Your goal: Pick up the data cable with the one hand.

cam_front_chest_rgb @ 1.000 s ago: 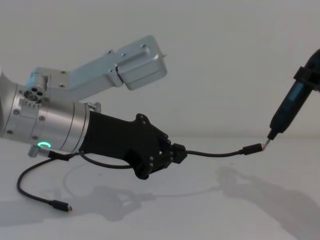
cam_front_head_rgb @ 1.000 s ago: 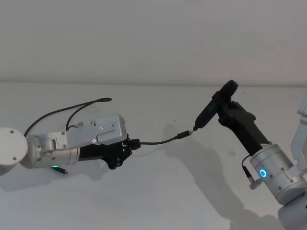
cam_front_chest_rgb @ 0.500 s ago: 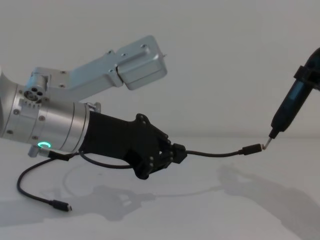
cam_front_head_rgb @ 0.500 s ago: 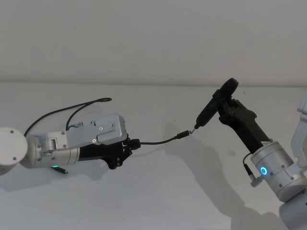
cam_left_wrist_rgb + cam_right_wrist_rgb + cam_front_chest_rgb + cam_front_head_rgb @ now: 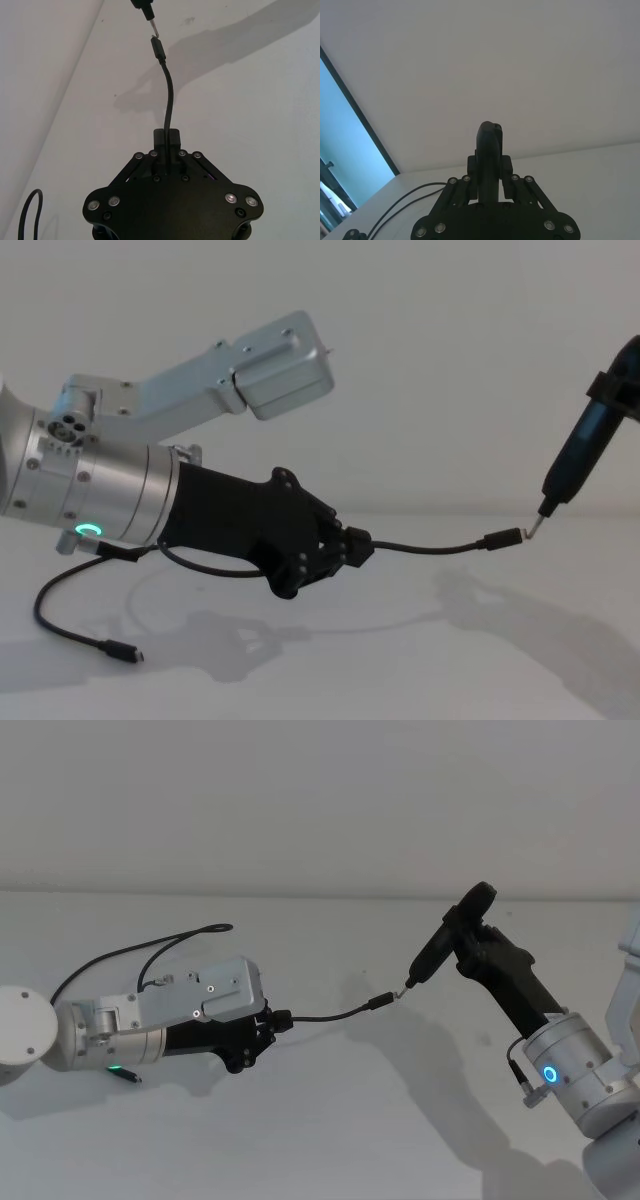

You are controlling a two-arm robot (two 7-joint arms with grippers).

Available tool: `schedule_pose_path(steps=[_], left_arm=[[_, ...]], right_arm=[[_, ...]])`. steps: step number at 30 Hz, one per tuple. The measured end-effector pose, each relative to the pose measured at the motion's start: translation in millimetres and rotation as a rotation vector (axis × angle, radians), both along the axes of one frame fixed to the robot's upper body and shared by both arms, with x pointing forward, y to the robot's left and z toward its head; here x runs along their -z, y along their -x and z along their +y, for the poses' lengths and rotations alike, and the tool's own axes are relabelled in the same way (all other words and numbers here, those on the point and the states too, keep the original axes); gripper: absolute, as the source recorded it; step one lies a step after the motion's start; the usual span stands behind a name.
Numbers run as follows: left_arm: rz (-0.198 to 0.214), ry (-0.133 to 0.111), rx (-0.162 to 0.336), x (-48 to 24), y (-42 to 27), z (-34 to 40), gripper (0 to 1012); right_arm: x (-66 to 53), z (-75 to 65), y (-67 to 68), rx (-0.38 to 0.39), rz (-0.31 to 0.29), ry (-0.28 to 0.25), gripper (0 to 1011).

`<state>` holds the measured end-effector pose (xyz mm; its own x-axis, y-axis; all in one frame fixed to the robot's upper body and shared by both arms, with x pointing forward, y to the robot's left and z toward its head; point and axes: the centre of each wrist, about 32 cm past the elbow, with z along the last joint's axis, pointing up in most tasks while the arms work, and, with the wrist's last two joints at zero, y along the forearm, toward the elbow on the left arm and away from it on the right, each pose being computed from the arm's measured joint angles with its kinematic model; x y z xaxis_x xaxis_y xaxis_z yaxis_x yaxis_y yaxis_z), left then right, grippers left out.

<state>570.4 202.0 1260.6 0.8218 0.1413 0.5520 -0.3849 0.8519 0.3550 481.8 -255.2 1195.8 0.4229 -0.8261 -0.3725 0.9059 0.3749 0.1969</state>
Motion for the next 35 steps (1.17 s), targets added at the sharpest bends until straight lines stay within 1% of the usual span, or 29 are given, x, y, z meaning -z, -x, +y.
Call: schedule_pose_path(steps=[35], left_arm=[[0.0,0.0,0.0,0.0,0.0,0.0,44]], right_arm=[[-0.1,-0.6,-1.0,-0.001,0.001,0.002,275]])
